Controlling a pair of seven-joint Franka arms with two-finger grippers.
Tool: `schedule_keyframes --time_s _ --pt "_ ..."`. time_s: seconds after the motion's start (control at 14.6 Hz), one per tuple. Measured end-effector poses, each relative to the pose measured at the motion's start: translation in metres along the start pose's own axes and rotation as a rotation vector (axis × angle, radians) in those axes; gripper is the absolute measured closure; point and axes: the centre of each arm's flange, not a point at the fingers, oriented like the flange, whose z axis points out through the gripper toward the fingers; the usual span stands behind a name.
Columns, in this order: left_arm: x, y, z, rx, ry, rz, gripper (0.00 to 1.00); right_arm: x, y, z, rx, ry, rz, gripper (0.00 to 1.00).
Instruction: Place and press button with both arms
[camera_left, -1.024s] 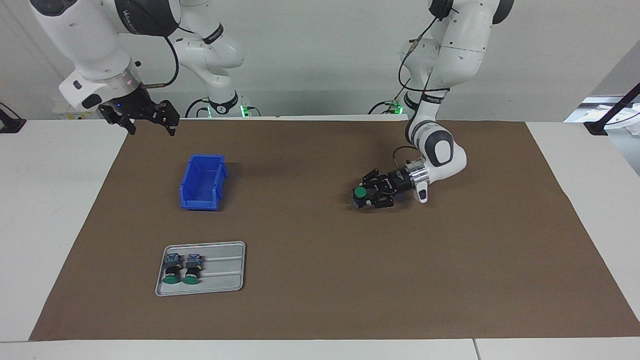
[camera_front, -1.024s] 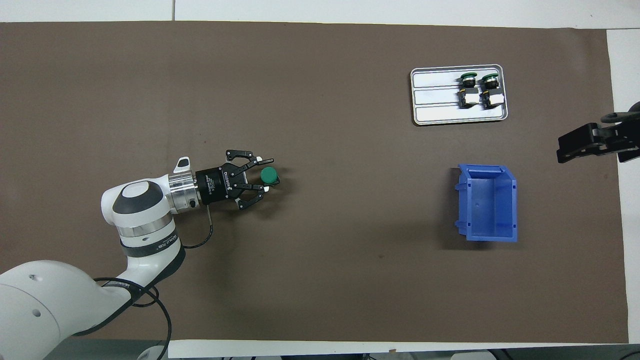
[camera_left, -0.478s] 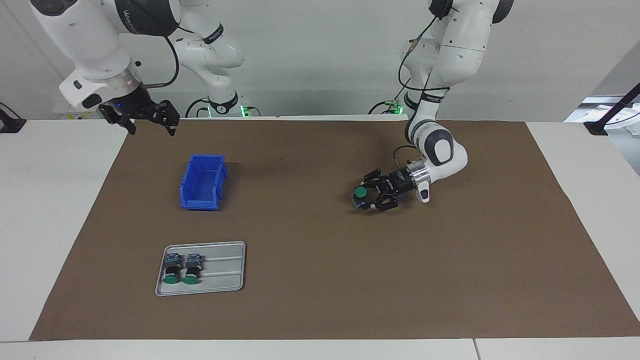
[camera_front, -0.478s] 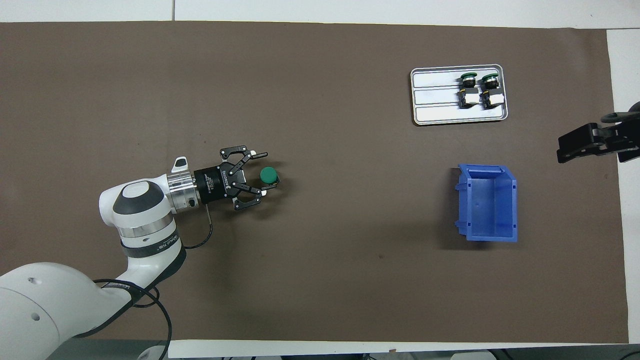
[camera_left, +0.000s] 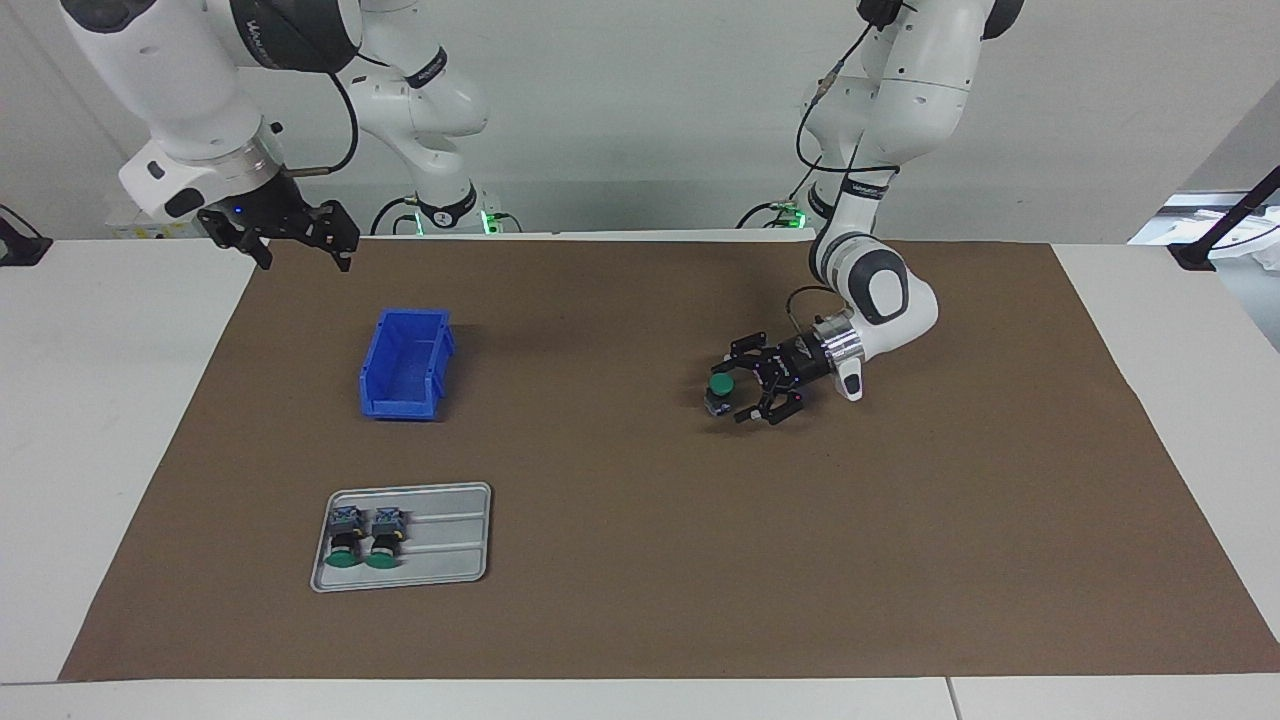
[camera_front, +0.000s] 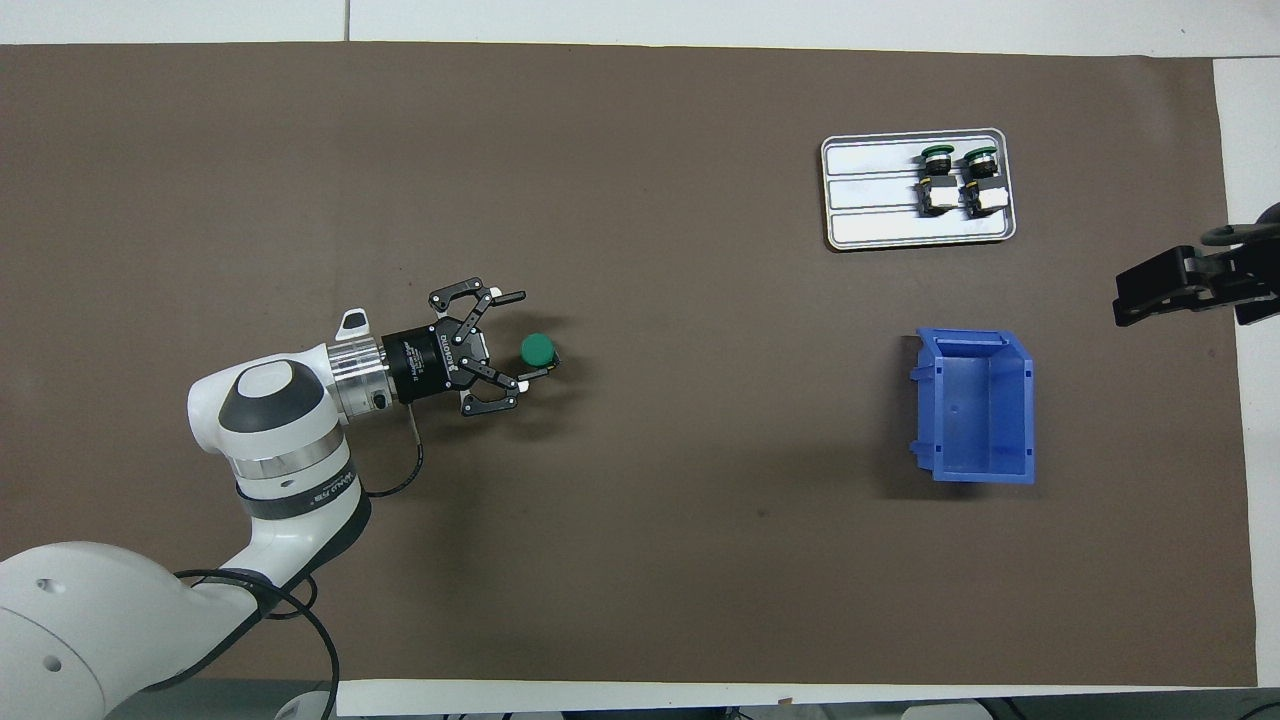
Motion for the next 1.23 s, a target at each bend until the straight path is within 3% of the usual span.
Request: schedule_keyframes --time_s 0.27,0.55,0.82,1.23 --pt "-0.029 -0.001 -0.002 -0.044 0.069 0.012 0.0 0.0 0.0 0.0 0.0 0.0 0.0 0.0" --pt "-0.064 0.004 -0.014 -0.058 0.095 0.051 0.0 0.0 0.0 0.0 0.0 0.0 0.0 0.0" --pt "-0.094 0.015 -0.037 0.0 0.19 0.086 0.0 0.0 0.0 0.0 0.0 0.0 0.0 0.0" --pt "-0.135 0.039 -0.065 0.078 0.345 0.278 0.0 0.0 0.0 0.0 0.0 0.0 0.001 0.0"
